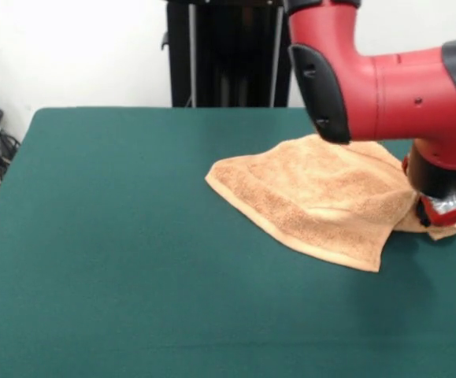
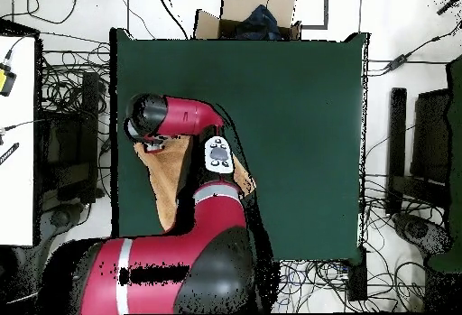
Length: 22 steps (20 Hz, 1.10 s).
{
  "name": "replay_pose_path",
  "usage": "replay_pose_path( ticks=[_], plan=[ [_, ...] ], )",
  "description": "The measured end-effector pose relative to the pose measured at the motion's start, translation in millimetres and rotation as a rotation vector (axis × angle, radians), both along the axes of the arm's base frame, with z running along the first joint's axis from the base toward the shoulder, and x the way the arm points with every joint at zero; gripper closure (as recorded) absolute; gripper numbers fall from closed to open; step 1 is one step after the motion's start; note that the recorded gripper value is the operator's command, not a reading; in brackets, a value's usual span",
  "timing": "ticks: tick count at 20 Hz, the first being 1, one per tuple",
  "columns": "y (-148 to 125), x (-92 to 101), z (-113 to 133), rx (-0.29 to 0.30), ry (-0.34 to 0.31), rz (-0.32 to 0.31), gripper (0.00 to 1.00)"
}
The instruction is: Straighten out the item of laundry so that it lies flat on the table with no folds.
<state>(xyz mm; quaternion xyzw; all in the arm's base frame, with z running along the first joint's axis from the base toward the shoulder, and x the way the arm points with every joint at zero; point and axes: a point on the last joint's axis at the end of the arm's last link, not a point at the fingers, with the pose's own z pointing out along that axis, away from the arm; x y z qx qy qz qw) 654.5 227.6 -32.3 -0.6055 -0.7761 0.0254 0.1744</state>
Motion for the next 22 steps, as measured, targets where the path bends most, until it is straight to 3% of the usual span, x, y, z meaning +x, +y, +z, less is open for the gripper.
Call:
replay_pose_path(
  ticks=[13, 22],
  plan=[
    [-20, 5.2, 9, -0.112, -0.039, 0.025, 1.00],
    [-36, 12.7, 17, -0.157, -0.062, 0.023, 1.00]
  ],
)
